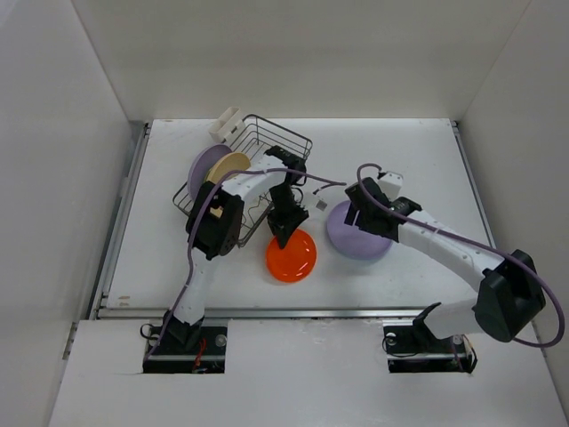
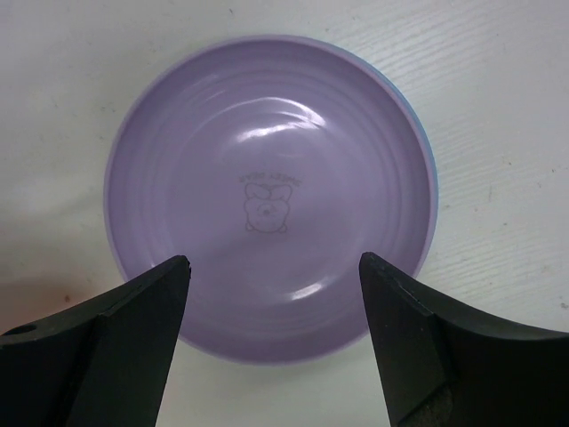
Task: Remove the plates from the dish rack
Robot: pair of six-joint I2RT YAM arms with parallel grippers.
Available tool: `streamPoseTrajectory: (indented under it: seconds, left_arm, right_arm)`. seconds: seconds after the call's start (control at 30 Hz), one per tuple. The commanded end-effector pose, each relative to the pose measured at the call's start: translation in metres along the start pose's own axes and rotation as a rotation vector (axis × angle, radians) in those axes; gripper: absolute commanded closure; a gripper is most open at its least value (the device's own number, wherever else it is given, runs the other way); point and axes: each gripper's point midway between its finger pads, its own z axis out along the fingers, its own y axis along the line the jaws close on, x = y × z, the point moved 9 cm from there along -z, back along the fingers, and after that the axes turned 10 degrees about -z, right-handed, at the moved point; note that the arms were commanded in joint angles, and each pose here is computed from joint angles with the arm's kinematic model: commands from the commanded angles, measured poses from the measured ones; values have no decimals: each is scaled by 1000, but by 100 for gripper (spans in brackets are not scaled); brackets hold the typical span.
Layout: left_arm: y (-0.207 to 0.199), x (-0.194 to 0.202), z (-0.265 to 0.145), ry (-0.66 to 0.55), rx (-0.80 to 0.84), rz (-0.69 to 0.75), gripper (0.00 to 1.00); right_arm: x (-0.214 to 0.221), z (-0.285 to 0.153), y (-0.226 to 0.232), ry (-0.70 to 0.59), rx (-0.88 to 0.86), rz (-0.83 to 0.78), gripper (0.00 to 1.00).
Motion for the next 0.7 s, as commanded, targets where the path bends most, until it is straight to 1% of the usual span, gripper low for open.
streamPoseTrajectory:
  seconds: [0.0, 0.07, 0.13, 0.17, 0.23, 0.27, 0.3, 0.37, 0.47, 0.57, 0.67]
  left_arm:
    - [-12, 23, -9, 118, 72, -5, 100]
    - [-7, 25, 1, 148, 84, 3, 100]
    - [-3, 26, 8, 165, 90, -6, 95]
    - [-2, 26, 10, 161, 89, -4, 84]
    - [1, 26, 15, 162, 78, -2, 69]
    - [0, 26, 12, 144, 59, -4, 63]
    - [4, 25, 16, 137, 39, -21, 60]
    - [6, 23, 17, 119, -2, -34, 49]
    - [6, 16, 13, 77, -26, -53, 43]
    - [3, 15, 5, 77, -38, -52, 37]
    - [-8, 13, -19, -11, -63, 10, 32]
  right_arm:
    - [-22, -1, 6, -101, -56, 58, 17]
    - [-17, 10, 4, -74, -60, 68, 17]
    - [-12, 17, 5, -62, -74, 74, 17]
    - [-7, 21, 6, -40, -75, 64, 17]
    - [-3, 23, 6, -32, -82, 62, 17]
    - [-2, 22, 4, -32, -82, 62, 17]
    - [1, 22, 3, -28, -91, 63, 17]
    - [1, 17, 0, -49, -106, 86, 17]
    - [-1, 10, -1, -63, -144, 112, 17]
    - [-2, 3, -5, -68, -148, 116, 17]
    - [-3, -2, -9, -77, -143, 119, 17]
